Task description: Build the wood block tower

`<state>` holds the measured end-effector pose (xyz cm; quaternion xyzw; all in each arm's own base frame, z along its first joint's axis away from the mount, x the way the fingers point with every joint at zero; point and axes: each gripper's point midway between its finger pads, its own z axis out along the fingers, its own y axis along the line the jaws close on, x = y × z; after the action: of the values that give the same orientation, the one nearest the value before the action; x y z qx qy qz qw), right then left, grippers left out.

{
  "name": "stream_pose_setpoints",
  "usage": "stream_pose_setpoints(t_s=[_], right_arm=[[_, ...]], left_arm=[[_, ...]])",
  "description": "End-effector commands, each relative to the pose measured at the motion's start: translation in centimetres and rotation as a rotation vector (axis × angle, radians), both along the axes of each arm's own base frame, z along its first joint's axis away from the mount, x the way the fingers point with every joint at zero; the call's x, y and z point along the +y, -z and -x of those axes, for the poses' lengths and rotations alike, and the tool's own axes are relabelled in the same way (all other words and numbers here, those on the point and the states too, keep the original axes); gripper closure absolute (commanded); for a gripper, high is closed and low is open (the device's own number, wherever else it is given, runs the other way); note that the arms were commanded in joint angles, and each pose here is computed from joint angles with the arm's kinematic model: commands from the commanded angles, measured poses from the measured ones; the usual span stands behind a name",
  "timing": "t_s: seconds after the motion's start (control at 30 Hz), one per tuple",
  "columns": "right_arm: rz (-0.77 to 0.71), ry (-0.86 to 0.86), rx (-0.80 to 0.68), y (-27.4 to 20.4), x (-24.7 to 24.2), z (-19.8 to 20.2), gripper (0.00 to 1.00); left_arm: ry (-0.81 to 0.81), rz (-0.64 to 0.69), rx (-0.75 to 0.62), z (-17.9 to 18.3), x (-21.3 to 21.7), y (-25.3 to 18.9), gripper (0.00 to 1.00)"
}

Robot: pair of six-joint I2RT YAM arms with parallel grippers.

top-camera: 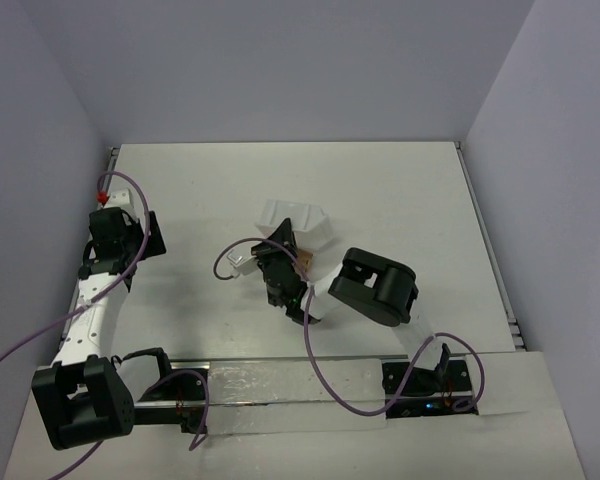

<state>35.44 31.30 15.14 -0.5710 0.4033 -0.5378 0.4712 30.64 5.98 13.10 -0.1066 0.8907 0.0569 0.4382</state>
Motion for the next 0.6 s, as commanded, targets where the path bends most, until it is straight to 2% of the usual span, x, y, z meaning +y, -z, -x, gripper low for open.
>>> stream_pose_setpoints(t_s=[0.0,0.07,0.17,0.27,0.47,0.57], right_arm=[[-0.516,0.036,-0.267,-8.1,-3.1,0.4,1.0],[-0.5,0.058,-0.262,-7.6,-3.0,0.2,1.0],[-0.502,-0.021,-0.24,-7.3,-0.9,2.3,1.0],[-0.509,0.054,-0.27,-8.0,-3.3,0.0,1.0],[-0.543,0.081,-0.287,-9.2,-5.1,-0.4,1.0],[-0.571,0.152,-0.271,-9.5,-7.8,-1.7,1.0]], left_arm=[[-0.001,-0.006,-0.085,-1.5,0.3,-3.0,0.01],[0.009,-0.007,-0.093,-1.3,0.1,-3.0,0.01],[0.011,-0.004,-0.099,-1.5,0.1,-3.1,0.01],[0.004,-0.006,-0.087,-1.4,0.2,-2.8,0.01],[0.01,-0.003,-0.091,-1.5,0.1,-2.8,0.01],[0.023,-0.003,-0.091,-1.4,0.0,-2.8,0.01]])
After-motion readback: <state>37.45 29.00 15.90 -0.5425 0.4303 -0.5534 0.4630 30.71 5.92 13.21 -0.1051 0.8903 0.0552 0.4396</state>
